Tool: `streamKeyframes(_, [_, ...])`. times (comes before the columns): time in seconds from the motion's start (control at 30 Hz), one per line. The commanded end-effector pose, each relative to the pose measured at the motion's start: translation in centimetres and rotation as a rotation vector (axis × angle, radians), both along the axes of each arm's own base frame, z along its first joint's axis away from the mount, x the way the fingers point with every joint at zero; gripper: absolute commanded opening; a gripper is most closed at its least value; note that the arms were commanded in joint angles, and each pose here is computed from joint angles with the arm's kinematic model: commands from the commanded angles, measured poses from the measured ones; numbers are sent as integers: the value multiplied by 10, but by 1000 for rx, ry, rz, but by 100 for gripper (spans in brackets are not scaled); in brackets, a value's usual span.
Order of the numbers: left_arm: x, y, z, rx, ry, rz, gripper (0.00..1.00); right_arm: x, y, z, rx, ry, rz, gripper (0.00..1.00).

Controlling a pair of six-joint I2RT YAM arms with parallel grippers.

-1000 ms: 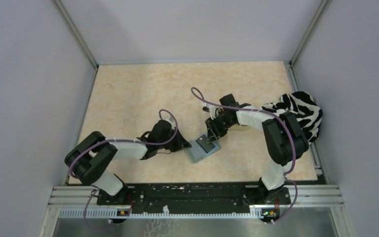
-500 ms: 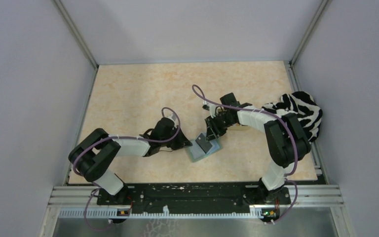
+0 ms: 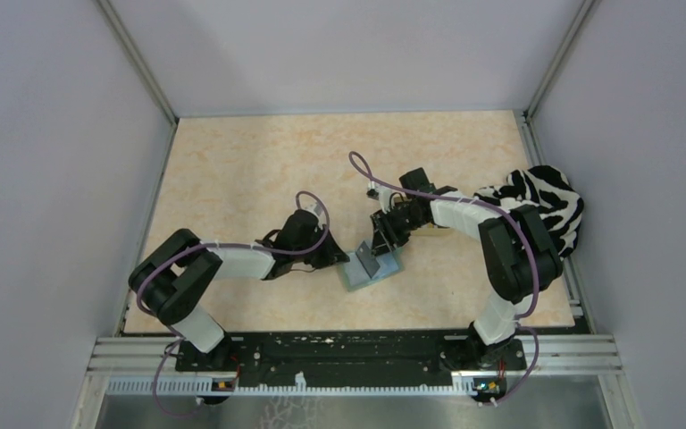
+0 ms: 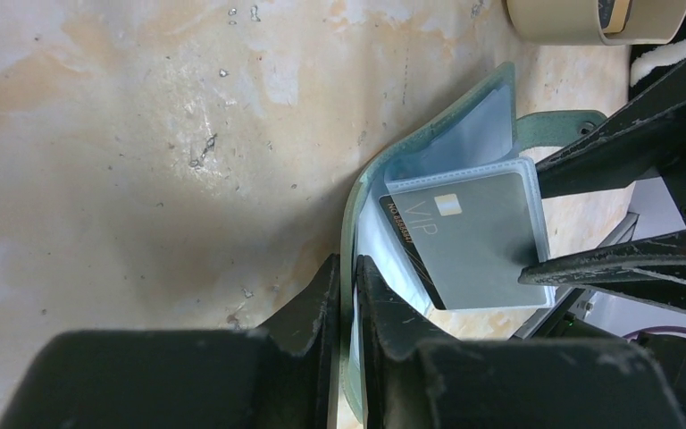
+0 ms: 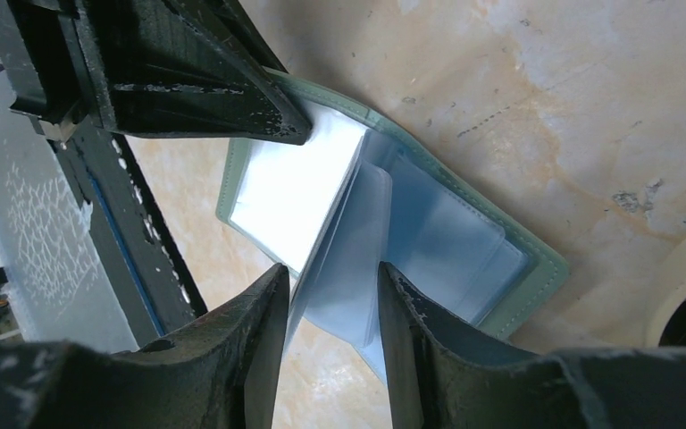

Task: Put the credit cards into the card holder
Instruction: Insert the credit card into the card holder.

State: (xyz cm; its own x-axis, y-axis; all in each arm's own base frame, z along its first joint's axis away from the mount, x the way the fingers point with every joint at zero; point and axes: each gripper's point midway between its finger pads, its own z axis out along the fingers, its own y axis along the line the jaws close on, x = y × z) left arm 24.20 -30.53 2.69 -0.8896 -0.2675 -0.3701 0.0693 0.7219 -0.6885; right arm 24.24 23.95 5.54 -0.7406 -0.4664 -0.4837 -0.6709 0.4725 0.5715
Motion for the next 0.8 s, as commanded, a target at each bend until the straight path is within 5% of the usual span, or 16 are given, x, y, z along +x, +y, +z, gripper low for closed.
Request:
streamKeyframes(0.0, [8,-1,1,14,-20,-11,16,7,11,27,81,-45,25,42])
streamKeyframes(0.77, [6,-4,-4,20,-5,-35,16,5,12,31,117,-14,26,44])
